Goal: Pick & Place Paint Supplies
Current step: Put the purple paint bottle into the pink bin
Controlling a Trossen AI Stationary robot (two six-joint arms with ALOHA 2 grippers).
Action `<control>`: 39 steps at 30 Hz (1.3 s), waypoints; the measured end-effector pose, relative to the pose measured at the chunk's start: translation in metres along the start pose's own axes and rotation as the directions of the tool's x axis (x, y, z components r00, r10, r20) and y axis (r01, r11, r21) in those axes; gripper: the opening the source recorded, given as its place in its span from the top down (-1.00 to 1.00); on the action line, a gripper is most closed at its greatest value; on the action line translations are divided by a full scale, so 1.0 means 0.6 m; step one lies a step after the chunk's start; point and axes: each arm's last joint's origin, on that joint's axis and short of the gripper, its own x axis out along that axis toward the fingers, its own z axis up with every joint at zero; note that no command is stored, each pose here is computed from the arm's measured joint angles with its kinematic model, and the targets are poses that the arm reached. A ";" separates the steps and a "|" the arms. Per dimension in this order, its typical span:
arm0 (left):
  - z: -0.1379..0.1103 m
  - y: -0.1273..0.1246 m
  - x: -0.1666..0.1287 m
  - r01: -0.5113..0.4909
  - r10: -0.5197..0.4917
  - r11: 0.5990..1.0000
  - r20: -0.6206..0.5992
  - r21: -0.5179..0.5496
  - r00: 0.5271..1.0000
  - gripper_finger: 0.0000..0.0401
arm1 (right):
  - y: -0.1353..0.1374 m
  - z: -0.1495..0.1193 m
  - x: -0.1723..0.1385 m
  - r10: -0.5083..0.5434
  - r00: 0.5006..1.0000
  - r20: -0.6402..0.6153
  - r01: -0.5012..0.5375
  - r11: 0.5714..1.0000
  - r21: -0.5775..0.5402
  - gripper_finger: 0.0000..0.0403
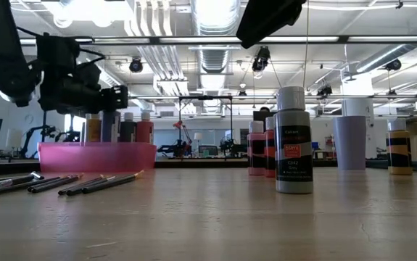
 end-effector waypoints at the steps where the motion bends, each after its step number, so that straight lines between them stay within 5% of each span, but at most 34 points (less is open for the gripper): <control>1: -0.003 -0.001 0.002 -0.002 0.002 1.000 -0.007 0.006 1.000 0.37 | 0.000 0.000 0.000 0.000 1.000 0.000 0.000 1.000 0.000 -0.22; 14: -0.020 -0.001 0.035 -0.083 0.083 0.997 -0.035 0.003 0.996 0.37 | 0.000 -0.004 0.003 -0.004 1.000 -0.008 0.003 1.000 -0.005 -0.40; 39: -0.022 -0.001 0.036 -0.080 0.079 0.997 -0.042 -0.008 0.996 0.11 | 0.001 -0.014 0.011 -0.009 1.000 -0.022 0.009 1.000 -0.010 -0.66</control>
